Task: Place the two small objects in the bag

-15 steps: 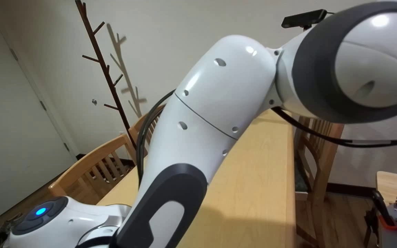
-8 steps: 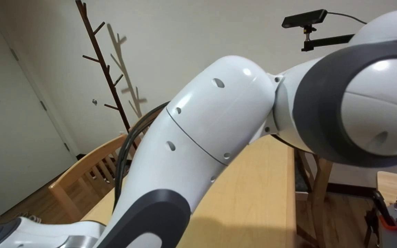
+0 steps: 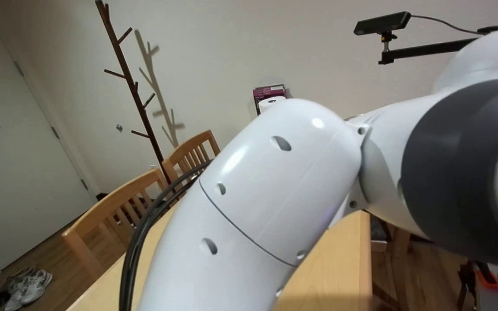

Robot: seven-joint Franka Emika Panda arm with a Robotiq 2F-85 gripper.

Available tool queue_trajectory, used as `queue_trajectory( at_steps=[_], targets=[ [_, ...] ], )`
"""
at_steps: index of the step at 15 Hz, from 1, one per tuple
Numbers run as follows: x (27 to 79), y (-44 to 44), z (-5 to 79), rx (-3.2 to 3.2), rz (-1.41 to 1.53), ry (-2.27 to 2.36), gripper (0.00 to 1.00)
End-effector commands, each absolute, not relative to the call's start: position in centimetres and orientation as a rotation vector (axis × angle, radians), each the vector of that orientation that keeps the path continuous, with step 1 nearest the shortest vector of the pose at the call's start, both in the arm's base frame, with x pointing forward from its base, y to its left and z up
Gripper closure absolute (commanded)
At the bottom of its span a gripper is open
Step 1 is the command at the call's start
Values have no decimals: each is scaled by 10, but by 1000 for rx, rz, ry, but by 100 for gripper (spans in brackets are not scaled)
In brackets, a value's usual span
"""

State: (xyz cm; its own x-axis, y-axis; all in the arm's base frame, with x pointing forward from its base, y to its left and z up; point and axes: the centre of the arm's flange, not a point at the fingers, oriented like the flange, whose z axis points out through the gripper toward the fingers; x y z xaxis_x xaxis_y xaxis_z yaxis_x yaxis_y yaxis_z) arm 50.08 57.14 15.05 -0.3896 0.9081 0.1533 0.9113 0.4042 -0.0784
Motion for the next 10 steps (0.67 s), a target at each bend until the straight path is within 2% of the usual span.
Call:
queue_trajectory(
  at_steps=[1,7,8,9,10],
  targets=[
    [492,574,140,-1580,25,-2458,81],
    [500,552,114,-1727,162,-2296,81],
    [503,547,112,-1764,185,-2263,31],
    [506,543,111,-1785,200,-2230,30],
    [509,539,112,-1809,215,-2203,24]
  ],
)
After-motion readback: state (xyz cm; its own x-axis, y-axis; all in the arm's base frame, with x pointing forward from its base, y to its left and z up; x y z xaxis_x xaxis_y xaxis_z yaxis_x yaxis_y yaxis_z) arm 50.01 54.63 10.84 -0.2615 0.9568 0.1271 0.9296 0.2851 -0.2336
